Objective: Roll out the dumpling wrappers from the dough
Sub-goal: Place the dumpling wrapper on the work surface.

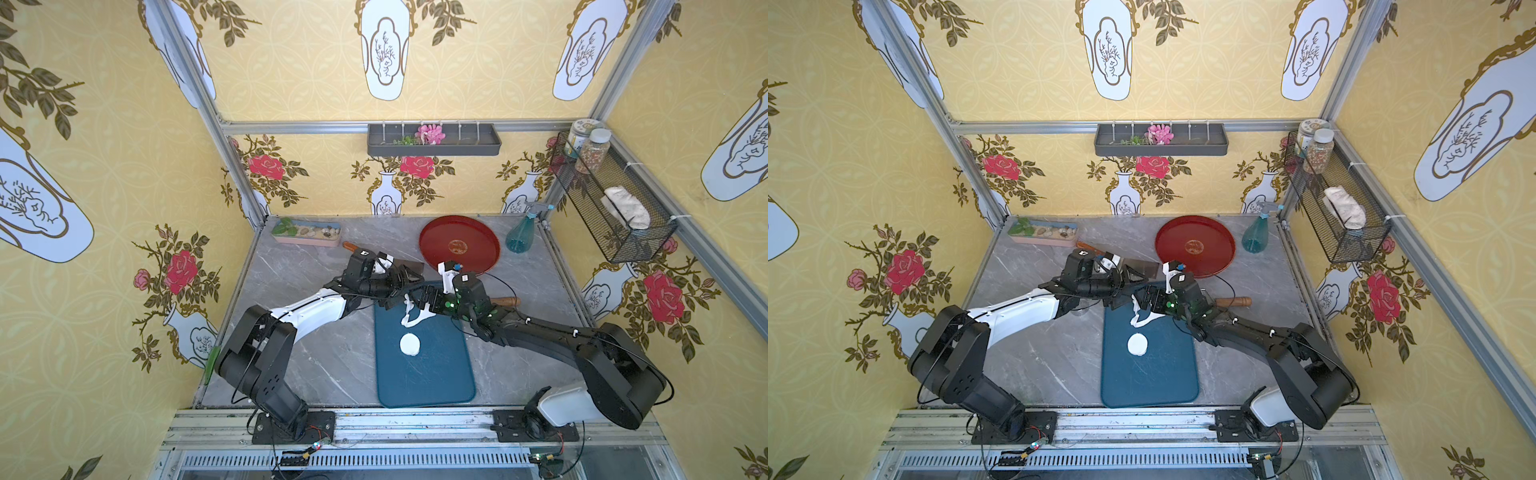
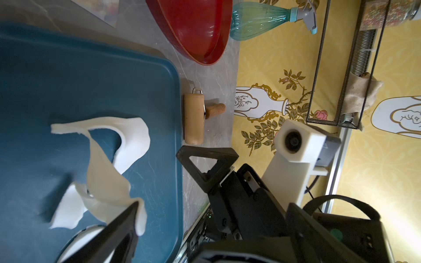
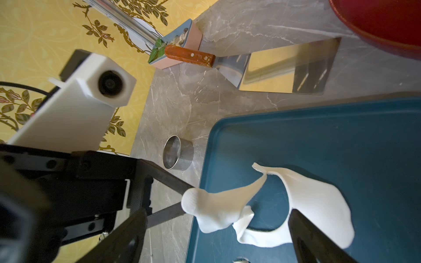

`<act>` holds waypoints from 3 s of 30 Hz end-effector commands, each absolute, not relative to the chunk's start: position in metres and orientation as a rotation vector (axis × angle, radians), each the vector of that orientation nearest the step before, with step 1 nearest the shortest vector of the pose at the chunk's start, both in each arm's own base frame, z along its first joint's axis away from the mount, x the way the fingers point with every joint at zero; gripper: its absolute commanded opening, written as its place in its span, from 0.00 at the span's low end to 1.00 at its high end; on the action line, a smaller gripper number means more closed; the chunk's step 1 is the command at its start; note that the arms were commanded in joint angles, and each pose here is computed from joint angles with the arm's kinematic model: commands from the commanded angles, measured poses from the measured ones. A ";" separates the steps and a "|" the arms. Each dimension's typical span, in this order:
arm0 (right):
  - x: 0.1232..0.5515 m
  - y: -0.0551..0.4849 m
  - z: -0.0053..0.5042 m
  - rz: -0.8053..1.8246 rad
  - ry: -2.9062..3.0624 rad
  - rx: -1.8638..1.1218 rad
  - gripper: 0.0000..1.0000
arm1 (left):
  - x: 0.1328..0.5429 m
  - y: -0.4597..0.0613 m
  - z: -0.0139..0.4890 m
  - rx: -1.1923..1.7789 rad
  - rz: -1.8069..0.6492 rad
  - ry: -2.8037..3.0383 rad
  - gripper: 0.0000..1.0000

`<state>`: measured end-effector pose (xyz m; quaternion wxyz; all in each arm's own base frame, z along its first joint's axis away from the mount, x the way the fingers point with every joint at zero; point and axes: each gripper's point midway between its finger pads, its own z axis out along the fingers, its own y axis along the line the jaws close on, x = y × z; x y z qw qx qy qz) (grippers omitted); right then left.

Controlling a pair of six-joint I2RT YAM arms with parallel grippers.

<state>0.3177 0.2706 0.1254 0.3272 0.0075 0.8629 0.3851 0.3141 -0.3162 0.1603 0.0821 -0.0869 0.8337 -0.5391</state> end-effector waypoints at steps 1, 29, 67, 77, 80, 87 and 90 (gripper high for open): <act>0.325 0.274 0.131 1.017 2.234 0.033 0.97 | 0.316 -0.319 0.168 -0.248 -1.648 2.458 1.00; 0.325 0.281 0.112 1.025 2.316 0.060 0.97 | 0.314 -0.321 0.176 -0.235 -1.677 2.445 1.00; 0.325 0.258 0.118 0.986 2.315 0.116 0.97 | 0.319 -0.320 0.167 -0.245 -1.644 2.459 1.00; 0.323 0.277 0.129 1.107 2.282 0.081 0.97 | 0.320 -0.321 0.171 -0.238 -1.648 2.450 1.00; 0.323 0.282 0.126 1.112 2.291 0.070 0.97 | 0.320 -0.321 0.171 -0.238 -1.650 2.451 1.00; 0.327 0.283 0.123 1.106 2.295 0.089 0.97 | 0.319 -0.320 0.172 -0.238 -1.652 2.449 1.00; 0.329 0.281 0.120 1.089 2.301 0.107 0.97 | 0.319 -0.320 0.172 -0.237 -1.654 2.450 1.00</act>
